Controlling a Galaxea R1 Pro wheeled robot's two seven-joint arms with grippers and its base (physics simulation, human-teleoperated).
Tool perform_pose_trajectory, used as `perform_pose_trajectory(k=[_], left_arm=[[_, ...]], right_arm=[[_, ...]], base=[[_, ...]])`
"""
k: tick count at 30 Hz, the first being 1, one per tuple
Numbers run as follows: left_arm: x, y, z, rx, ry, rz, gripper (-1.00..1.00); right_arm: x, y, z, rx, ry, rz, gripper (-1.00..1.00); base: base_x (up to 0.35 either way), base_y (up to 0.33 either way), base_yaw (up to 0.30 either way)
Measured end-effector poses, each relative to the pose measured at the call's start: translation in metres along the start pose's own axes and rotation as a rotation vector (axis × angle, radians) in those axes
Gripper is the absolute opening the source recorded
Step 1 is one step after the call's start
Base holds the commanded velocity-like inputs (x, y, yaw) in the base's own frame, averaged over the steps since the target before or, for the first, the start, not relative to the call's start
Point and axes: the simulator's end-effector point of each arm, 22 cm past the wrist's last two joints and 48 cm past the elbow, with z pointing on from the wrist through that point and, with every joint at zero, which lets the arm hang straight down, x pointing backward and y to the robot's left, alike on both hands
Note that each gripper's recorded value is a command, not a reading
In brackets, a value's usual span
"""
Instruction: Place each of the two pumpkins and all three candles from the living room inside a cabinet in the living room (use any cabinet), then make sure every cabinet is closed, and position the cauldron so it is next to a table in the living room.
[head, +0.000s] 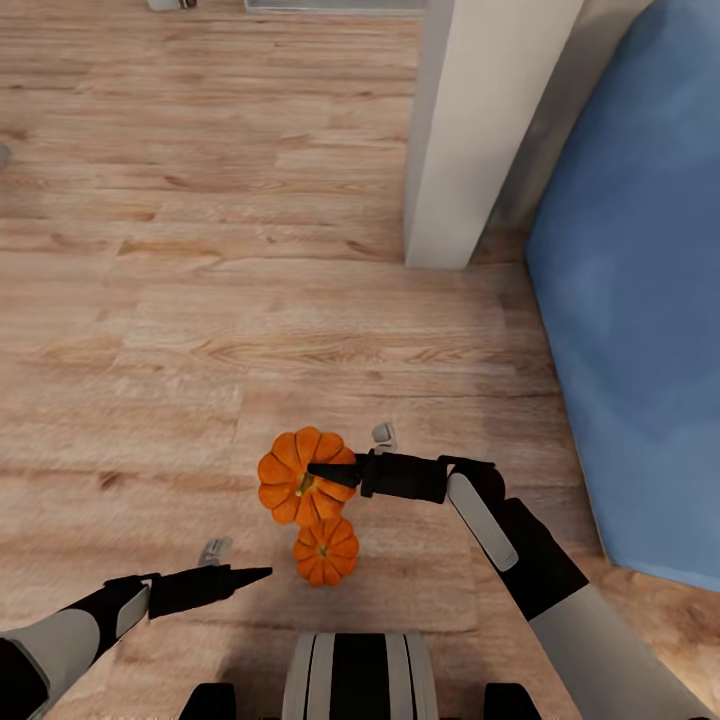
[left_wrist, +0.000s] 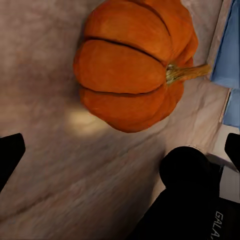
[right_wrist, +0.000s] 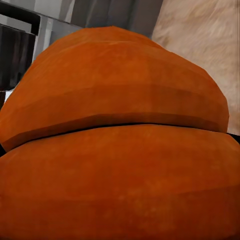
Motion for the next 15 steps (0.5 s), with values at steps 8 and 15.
perform_pose_trajectory(k=[8, 15], left_arm=[[-0.030, 0.015, 0.020, -0.077, -0.018, 0.050, 1.00], [-0.024, 0.007, 0.050, -0.045, -0.005, 0.053, 1.00]], right_arm=[[0.009, -0.015, 0.001, 0.002, 0.003, 0.033, -1.00], [0.018, -0.028, 0.001, 0.004, 0.004, 0.062, -1.00]], base=[[0.000, 0.000, 0.000], [0.000, 0.000, 0.000]])
